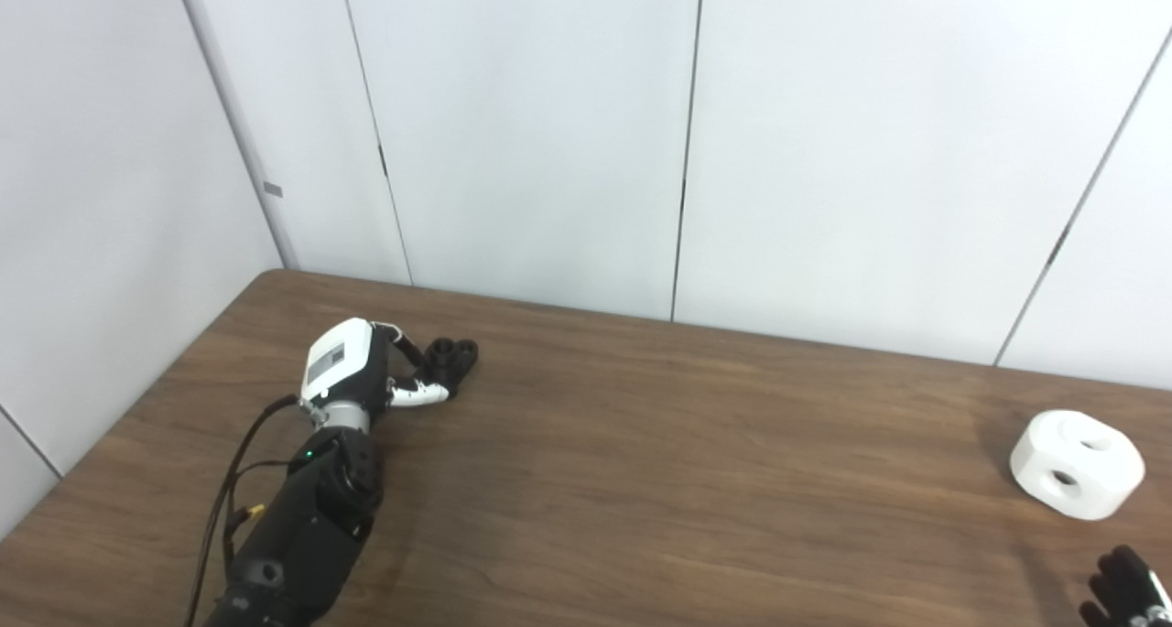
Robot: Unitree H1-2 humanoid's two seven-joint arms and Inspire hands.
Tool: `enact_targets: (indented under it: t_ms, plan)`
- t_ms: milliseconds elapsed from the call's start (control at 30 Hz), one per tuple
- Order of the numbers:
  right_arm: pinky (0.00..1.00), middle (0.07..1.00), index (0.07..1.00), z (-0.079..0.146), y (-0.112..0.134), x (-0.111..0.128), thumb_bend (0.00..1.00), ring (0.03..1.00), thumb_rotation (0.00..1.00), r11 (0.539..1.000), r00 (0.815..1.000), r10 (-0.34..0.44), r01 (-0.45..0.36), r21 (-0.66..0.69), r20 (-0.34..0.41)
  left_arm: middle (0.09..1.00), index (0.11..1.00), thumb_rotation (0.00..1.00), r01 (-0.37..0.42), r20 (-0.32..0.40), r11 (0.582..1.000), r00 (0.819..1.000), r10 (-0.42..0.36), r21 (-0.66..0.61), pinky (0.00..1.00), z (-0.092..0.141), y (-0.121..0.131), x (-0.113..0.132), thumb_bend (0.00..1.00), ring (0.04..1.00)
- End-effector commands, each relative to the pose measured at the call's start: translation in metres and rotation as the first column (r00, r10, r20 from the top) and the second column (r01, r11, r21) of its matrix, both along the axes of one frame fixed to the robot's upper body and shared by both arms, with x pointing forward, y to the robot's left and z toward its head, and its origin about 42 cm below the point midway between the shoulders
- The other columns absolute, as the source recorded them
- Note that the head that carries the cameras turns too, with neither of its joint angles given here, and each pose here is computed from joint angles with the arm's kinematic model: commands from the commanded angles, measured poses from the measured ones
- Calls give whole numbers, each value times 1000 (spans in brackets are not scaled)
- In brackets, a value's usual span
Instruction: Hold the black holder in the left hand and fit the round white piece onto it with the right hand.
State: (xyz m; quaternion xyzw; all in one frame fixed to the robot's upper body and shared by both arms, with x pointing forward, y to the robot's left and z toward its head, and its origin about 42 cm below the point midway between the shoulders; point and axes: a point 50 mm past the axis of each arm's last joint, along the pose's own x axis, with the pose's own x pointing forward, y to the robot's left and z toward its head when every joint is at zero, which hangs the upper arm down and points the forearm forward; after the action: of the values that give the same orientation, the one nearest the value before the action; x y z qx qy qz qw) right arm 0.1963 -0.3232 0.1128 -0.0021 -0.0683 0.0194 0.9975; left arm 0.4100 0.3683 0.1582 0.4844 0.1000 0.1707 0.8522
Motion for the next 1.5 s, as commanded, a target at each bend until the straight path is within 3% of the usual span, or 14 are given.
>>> enact_targets:
  t_ms: [0, 300, 500, 767, 1033, 1200, 1467]
  plan:
    - [1000, 989, 966, -20, 1, -17, 755, 1000, 1000, 999, 997, -17, 20, 32, -77, 802, 484, 47, 26, 26, 999, 999, -25, -20, 743, 7, -5, 7, 522, 847]
    - [993, 988, 970, -17, -1, -16, 748, 1000, 1000, 999, 998, -17, 19, 26, -68, 796, 484, 43, 29, 27, 999, 999, -28, -24, 726, 6, -5, 8, 520, 825]
    - [1000, 984, 965, -17, -2, -16, 744, 1000, 1000, 1000, 998, -13, 15, 26, -64, 813, 485, 45, 38, 10, 999, 999, -38, -38, 746, 7, -6, 5, 519, 859]
    - [996, 980, 963, -16, 0, -17, 757, 1000, 994, 1000, 998, -13, 15, 23, -66, 798, 487, 48, 111, 7, 992, 994, -111, -64, 754, 10, -14, -4, 518, 846]
    - [993, 970, 956, -12, 5, -17, 762, 996, 981, 1000, 998, -20, 21, 17, -61, 787, 487, 51, 210, -11, 975, 977, -211, -71, 736, 12, -33, -20, 519, 839]
    - [982, 965, 952, -8, 8, -17, 753, 983, 961, 999, 998, -24, 26, 27, -60, 790, 487, 53, 307, -28, 948, 950, -310, -90, 764, 13, -51, -36, 520, 857]
    - [936, 953, 938, -1, 17, -15, 738, 969, 949, 999, 999, -29, 30, 25, -44, 756, 486, 55, 423, -57, 902, 902, -429, -89, 728, 18, -80, -57, 523, 811]
